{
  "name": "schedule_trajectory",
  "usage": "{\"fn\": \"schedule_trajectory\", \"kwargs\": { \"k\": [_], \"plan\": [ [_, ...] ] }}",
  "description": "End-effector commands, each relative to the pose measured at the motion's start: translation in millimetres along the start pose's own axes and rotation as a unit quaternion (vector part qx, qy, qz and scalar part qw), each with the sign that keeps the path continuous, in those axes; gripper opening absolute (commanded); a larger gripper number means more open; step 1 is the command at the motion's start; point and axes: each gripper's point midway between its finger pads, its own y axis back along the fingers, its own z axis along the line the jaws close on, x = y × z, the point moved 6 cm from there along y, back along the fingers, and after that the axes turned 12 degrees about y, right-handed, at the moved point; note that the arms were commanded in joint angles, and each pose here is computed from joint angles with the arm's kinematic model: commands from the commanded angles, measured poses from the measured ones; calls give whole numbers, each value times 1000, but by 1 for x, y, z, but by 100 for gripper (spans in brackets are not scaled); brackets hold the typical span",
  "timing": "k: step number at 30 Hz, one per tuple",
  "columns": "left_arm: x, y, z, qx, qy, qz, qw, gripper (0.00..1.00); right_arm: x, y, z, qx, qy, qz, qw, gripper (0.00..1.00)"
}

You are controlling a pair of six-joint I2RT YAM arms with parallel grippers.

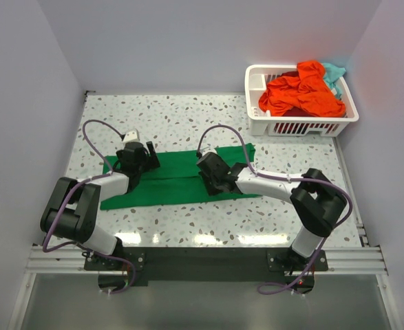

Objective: Fold and stack the t-shirts
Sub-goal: Fold the tshirt

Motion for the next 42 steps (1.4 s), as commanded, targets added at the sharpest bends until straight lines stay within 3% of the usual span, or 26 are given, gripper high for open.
{"fn": "schedule_trajectory", "kwargs": {
  "k": [1, 2, 3, 6, 9, 15, 22, 31, 42],
  "plan": [
    [-12, -1, -10, 22, 3, -22, 1000, 91, -9, 11, 6, -26, -10, -15, 999, 2],
    [-11, -1, -10, 21, 3, -22, 1000, 91, -9, 10, 7, -32, -9, -15, 999, 4],
    [-12, -1, -11, 23, 3, -22, 999, 91, -9, 11, 7, -34, -9, -14, 999, 16],
    [-12, -1, -10, 21, 3, -23, 1000, 91, -10, 16, 7, -36, -12, -19, 999, 39],
    [-15, 0, -9, 14, 1, -30, 999, 91, -14, 25, -5, 0, -15, -33, 999, 49],
    [-23, 6, -13, 9, -10, -51, 999, 91, 0, 35, -56, 68, -61, -28, 995, 50],
    [-17, 13, -66, 54, -49, -55, 996, 91, 29, 42, -108, 122, -122, -17, 985, 47],
    [19, 18, -152, 174, -82, -10, 981, 91, 44, 31, -118, 131, -138, 4, 982, 41],
    [71, 4, -185, 245, -86, 69, 963, 91, 49, 9, -117, 114, -149, 10, 982, 37]
  ]
}}
